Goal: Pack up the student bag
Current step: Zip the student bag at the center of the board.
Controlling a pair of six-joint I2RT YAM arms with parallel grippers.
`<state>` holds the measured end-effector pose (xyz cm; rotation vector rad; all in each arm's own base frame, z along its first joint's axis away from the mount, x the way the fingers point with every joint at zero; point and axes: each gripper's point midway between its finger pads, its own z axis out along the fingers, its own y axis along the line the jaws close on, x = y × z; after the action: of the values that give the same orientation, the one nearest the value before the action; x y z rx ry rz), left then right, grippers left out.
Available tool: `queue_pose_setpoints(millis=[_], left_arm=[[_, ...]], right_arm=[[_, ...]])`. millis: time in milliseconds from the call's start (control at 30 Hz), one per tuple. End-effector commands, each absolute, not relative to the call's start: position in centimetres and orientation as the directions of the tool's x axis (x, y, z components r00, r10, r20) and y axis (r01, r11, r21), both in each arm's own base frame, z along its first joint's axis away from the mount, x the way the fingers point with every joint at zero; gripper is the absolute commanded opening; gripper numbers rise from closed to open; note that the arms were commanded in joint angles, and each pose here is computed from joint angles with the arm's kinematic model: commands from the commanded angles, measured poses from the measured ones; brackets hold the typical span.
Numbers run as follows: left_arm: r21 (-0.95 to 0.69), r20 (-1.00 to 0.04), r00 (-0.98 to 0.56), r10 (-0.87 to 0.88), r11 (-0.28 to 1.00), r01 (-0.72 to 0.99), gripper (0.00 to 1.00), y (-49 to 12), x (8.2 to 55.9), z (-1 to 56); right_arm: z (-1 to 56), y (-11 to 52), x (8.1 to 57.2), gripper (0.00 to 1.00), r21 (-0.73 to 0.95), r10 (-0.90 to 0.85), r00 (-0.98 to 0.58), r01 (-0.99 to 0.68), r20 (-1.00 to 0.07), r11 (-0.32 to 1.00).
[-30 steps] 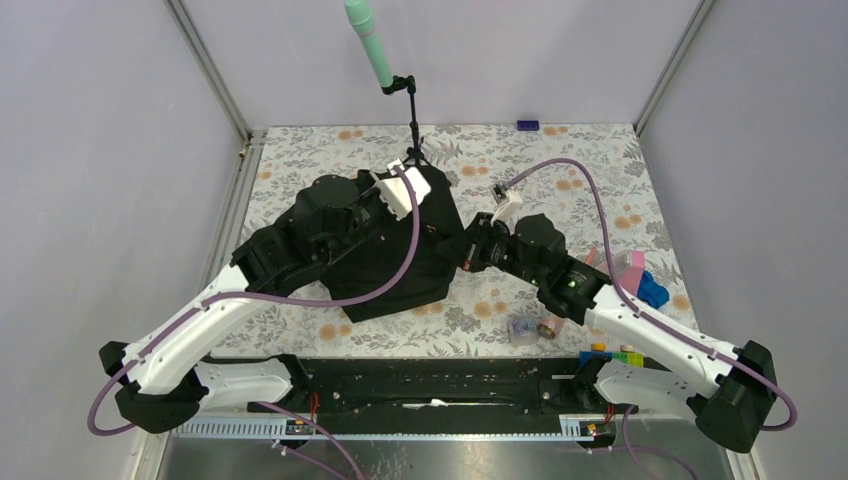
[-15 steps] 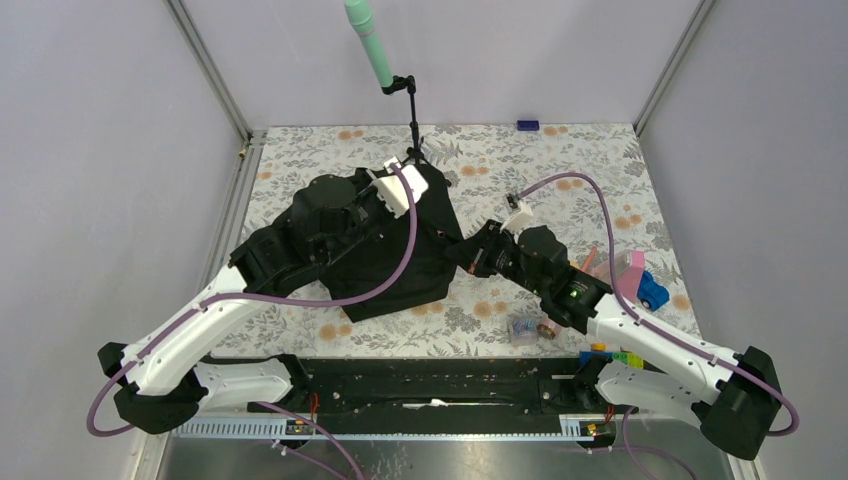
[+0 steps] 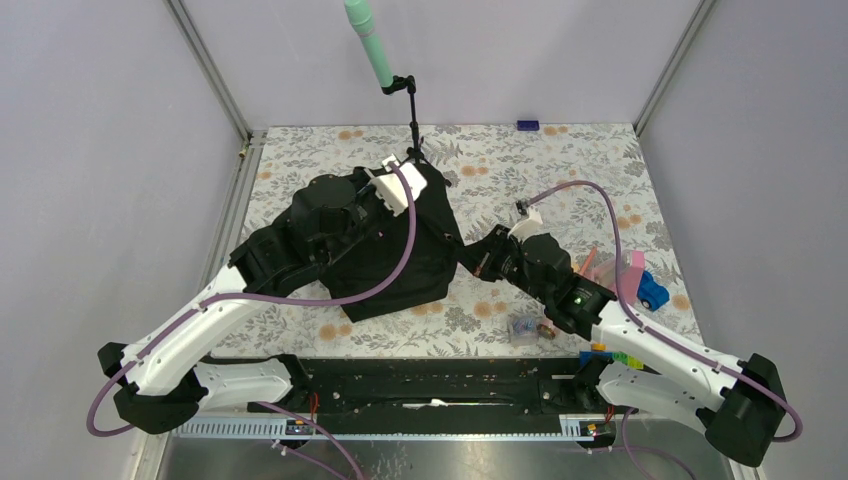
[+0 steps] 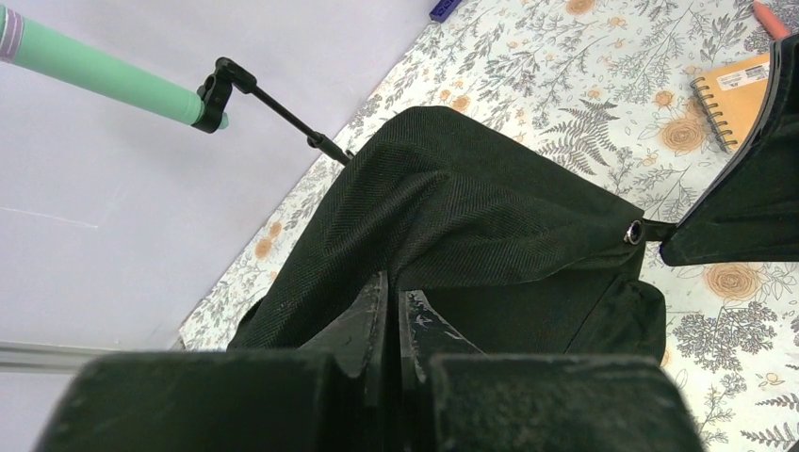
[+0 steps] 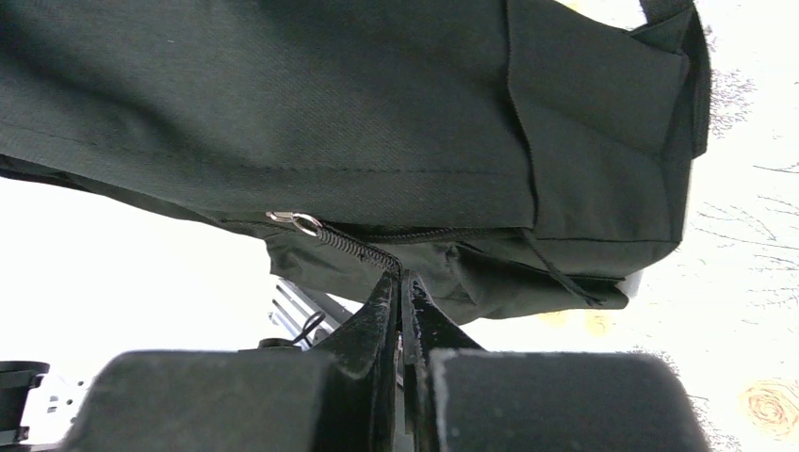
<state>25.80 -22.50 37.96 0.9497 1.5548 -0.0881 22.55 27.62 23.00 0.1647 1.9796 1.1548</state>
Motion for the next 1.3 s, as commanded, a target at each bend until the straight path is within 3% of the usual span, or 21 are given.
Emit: queue_pose_setpoints(millis=[0, 1000, 1267], left_arm=[[0.406, -0.913, 0.171, 0.371, 0.778, 0.479, 0.00, -20.5, 26.2, 44.6], [0.329, -0.940, 0.175, 0.293, 0.915, 0.233, 0.00, -16.9, 28.9, 48.7], [0.314, -0.944, 0.174, 0.280, 0.925, 0.213, 0.00, -17.0, 29.7, 48.8]], right_arm=[[19.9, 26.1, 22.8, 0.00, 0.736, 0.470, -0.657, -0.196, -0.589, 0.648], [12.2, 21.5, 26.2, 0.00, 0.531, 0.433, -0.605, 0.019, -0.669, 0.847], [14.6, 21.8, 29.2, 0.00, 0.446, 0.346, -0.541, -0.061, -0.767, 0.893]])
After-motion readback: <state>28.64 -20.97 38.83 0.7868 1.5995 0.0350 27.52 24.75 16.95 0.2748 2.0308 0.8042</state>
